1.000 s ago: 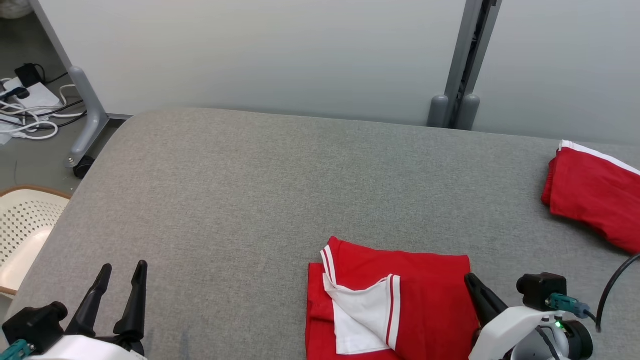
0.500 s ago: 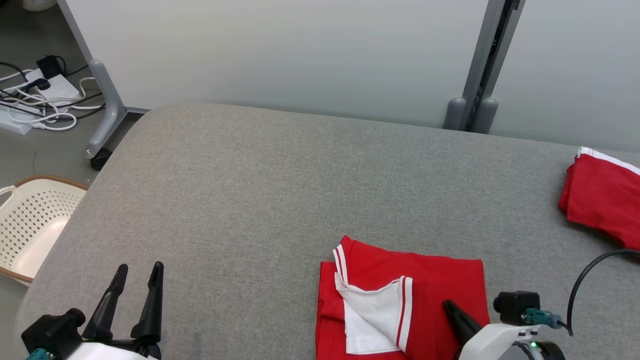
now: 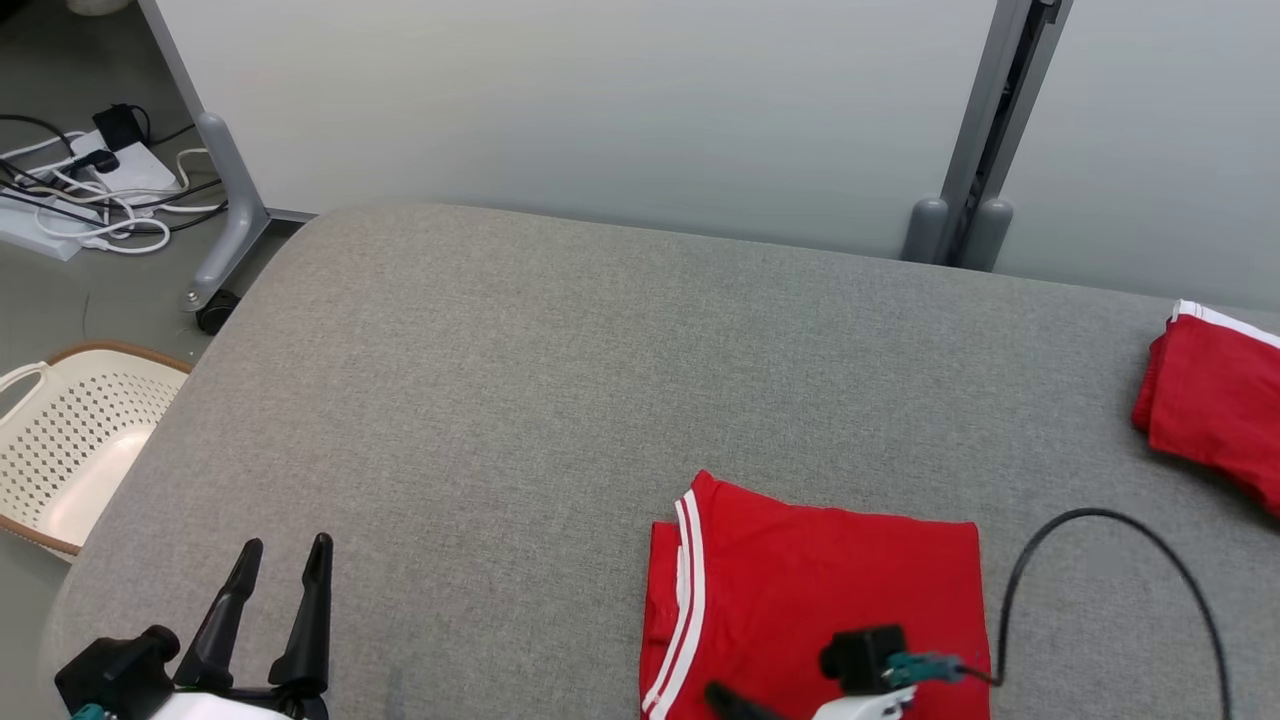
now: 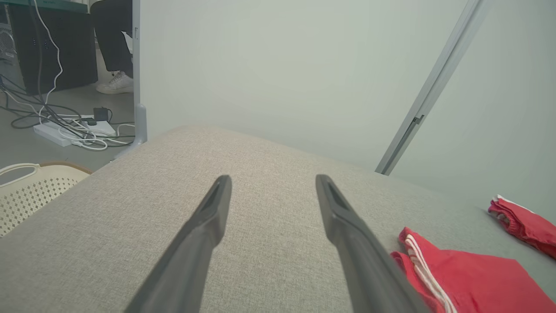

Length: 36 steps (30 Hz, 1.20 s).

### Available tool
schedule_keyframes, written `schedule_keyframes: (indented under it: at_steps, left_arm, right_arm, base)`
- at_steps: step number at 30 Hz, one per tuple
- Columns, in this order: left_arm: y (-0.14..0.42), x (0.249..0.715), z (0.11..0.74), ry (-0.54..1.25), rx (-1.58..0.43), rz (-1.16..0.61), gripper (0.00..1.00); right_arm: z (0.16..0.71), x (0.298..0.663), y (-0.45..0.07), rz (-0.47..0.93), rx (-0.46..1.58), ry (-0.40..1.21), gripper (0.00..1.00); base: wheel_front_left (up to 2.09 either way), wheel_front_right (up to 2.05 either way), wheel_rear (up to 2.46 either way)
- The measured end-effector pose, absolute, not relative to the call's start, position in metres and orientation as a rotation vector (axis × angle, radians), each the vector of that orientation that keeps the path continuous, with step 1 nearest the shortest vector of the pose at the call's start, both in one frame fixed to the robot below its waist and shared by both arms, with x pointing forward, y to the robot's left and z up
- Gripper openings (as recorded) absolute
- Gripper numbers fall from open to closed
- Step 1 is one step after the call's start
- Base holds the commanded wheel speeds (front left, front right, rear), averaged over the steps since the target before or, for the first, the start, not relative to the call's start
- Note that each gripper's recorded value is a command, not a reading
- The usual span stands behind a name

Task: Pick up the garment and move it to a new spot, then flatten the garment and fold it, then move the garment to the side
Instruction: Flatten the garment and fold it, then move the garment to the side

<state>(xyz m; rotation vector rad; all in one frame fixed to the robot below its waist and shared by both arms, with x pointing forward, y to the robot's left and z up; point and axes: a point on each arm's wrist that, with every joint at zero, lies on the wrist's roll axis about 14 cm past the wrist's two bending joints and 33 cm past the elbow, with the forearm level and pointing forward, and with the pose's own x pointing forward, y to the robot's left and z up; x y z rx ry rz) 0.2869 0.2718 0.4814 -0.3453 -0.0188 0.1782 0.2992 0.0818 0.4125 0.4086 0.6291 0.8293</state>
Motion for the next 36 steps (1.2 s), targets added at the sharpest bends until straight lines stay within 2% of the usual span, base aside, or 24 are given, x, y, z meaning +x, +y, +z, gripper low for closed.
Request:
schedule_keyframes:
  at_steps: [4, 7, 16, 17, 18, 19, 32, 36]
  left_arm:
    - [0.272, 0.287, 0.480, -0.018, -0.346, 0.179, 1.00]
    - [0.272, 0.288, 0.480, -0.019, -0.342, 0.176, 1.00]
    - [0.267, 0.296, 0.482, -0.022, -0.339, 0.154, 1.00]
    - [0.265, 0.297, 0.482, -0.023, -0.338, 0.150, 1.00]
    - [0.264, 0.298, 0.482, -0.023, -0.340, 0.146, 1.00]
    - [0.263, 0.299, 0.482, -0.024, -0.342, 0.140, 1.00]
    - [0.254, 0.306, 0.479, -0.008, -0.343, 0.110, 1.00]
    - [0.253, 0.308, 0.477, 0.000, -0.340, 0.100, 1.00]
  right_arm:
    - [0.419, 0.274, 0.104, 0.927, 0.436, 0.661, 0.00]
    - [0.425, 0.275, 0.110, 0.946, 0.442, 0.639, 0.00]
    - [0.439, 0.337, 0.075, 0.788, 0.402, 0.478, 0.00]
    - [0.440, 0.343, 0.069, 0.765, 0.399, 0.464, 0.08]
    - [0.442, 0.348, 0.064, 0.745, 0.399, 0.452, 0.44]
    - [0.443, 0.353, 0.058, 0.726, 0.398, 0.441, 1.00]
    - [0.450, 0.379, 0.009, 0.578, 0.330, 0.366, 1.00]
    - [0.435, 0.381, -0.024, 0.484, 0.303, 0.434, 1.00]
  base:
    - [0.00, 0.00, 0.00]
    - [0.00, 0.00, 0.00]
    - [0.00, 0.00, 0.00]
    - [0.00, 0.00, 0.00]
    - [0.00, 0.00, 0.00]
    - [0.00, 0.00, 0.00]
    - [0.00, 0.00, 0.00]
    - [0.00, 0.00, 0.00]
